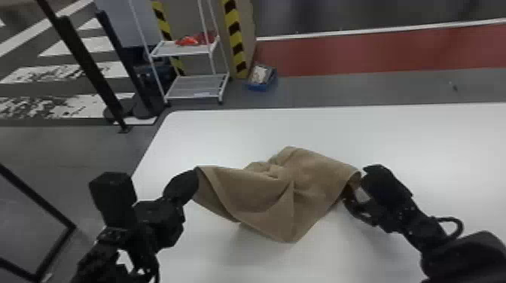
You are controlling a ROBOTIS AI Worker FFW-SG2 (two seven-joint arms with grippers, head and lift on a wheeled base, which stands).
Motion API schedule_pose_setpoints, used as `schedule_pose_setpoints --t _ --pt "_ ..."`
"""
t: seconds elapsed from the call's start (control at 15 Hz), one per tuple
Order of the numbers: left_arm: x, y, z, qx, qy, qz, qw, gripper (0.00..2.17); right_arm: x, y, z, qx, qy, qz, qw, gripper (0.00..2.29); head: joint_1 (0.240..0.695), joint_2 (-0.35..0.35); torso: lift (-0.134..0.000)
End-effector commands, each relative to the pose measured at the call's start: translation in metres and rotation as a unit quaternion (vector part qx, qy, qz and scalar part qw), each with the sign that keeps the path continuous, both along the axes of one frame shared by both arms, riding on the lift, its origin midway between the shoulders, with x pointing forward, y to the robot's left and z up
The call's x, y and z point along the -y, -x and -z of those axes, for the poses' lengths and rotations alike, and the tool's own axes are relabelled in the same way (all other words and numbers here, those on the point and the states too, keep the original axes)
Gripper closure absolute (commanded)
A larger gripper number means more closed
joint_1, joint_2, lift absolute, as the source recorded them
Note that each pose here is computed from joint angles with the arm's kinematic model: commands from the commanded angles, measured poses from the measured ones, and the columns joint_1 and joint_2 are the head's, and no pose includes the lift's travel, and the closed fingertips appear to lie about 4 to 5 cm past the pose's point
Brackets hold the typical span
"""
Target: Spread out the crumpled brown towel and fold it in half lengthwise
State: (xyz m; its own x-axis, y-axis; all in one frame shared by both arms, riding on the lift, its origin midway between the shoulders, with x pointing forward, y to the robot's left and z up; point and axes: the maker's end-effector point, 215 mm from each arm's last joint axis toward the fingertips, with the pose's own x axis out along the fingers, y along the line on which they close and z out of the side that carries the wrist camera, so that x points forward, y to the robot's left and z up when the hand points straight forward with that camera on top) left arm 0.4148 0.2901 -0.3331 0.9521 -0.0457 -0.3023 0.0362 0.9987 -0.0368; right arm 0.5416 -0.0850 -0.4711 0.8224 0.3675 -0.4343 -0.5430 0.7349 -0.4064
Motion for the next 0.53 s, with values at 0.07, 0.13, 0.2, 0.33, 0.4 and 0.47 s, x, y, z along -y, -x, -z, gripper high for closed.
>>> schedule_pose_setpoints --t 0.07,0.13,0.2,0.33,0.4,0.47 --pt "-0.002 0.000 0.001 -0.001 0.000 -0.003 1.0000 1.38 0.003 0.001 -0.006 -0.005 -0.009 0.010 0.9999 2.14 0.695 0.235 -0.124" --pt "-0.002 0.000 0.000 0.000 0.001 -0.002 1.0000 1.38 0.006 0.001 -0.004 -0.012 -0.011 0.011 0.9998 2.14 0.695 0.236 -0.124" --pt "-0.002 -0.002 -0.001 0.002 0.001 -0.002 1.0000 1.38 0.010 0.000 -0.004 -0.017 -0.012 0.012 0.9997 2.26 0.695 0.235 -0.124" --pt "-0.002 -0.003 -0.001 0.002 0.002 -0.001 1.0000 1.38 0.014 -0.002 -0.012 -0.015 -0.025 0.017 0.9994 2.26 0.695 0.229 -0.124" --pt "-0.007 -0.003 -0.004 0.005 0.001 -0.005 1.0000 1.38 0.024 -0.009 -0.035 0.002 -0.038 0.028 0.9989 2.26 0.695 0.226 -0.124" --pt "-0.015 -0.005 -0.009 0.010 0.002 -0.012 0.9999 1.38 0.038 -0.015 -0.059 0.020 -0.042 0.043 0.9980 2.26 0.695 0.223 -0.124"
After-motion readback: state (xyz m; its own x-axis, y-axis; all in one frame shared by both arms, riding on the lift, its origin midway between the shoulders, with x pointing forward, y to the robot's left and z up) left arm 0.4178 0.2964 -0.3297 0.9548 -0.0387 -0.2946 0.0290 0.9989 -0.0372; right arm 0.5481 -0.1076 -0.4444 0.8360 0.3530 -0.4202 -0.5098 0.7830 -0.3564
